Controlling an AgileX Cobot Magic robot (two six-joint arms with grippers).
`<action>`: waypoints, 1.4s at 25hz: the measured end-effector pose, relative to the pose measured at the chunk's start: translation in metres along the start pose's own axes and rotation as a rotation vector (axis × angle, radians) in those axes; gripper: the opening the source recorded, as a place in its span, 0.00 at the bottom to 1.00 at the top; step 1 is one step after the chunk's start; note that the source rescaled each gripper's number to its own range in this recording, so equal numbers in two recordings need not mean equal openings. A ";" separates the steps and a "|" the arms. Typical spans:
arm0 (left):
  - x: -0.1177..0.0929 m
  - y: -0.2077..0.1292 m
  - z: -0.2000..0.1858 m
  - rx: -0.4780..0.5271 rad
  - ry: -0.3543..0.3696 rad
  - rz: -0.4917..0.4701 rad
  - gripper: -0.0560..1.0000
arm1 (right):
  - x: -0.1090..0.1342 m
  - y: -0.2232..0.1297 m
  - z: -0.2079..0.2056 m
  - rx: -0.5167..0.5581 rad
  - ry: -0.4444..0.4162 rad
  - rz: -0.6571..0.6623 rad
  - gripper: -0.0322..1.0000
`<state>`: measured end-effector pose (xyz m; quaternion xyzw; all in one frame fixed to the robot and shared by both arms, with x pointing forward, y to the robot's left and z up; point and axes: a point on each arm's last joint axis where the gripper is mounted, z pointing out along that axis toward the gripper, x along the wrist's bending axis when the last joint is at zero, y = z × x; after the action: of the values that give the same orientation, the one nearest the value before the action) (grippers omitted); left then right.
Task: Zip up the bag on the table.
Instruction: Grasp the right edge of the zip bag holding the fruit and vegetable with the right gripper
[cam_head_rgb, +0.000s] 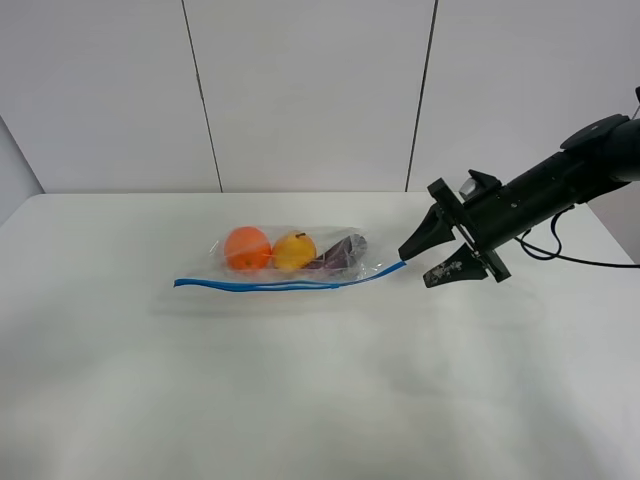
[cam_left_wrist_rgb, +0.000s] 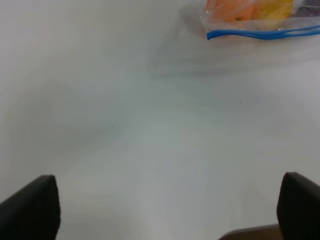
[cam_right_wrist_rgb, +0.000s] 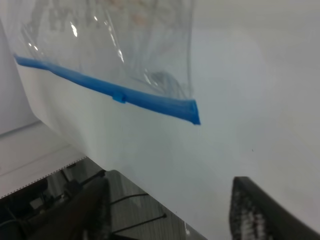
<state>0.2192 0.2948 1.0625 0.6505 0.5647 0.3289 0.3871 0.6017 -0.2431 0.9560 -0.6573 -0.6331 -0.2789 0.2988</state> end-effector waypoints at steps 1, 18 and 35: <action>0.000 0.000 0.000 0.000 0.000 0.000 1.00 | 0.000 0.000 0.000 -0.001 0.000 -0.001 0.55; 0.000 0.000 0.000 0.000 0.000 0.000 1.00 | -0.018 0.010 0.017 0.033 0.021 0.043 0.49; 0.000 0.000 0.000 0.000 0.000 0.000 1.00 | -0.009 0.011 0.023 0.036 0.045 -0.011 0.26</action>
<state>0.2192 0.2948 1.0625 0.6505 0.5647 0.3289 0.3871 0.6121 -0.2320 0.9341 -0.6418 -0.6348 -0.2839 0.3232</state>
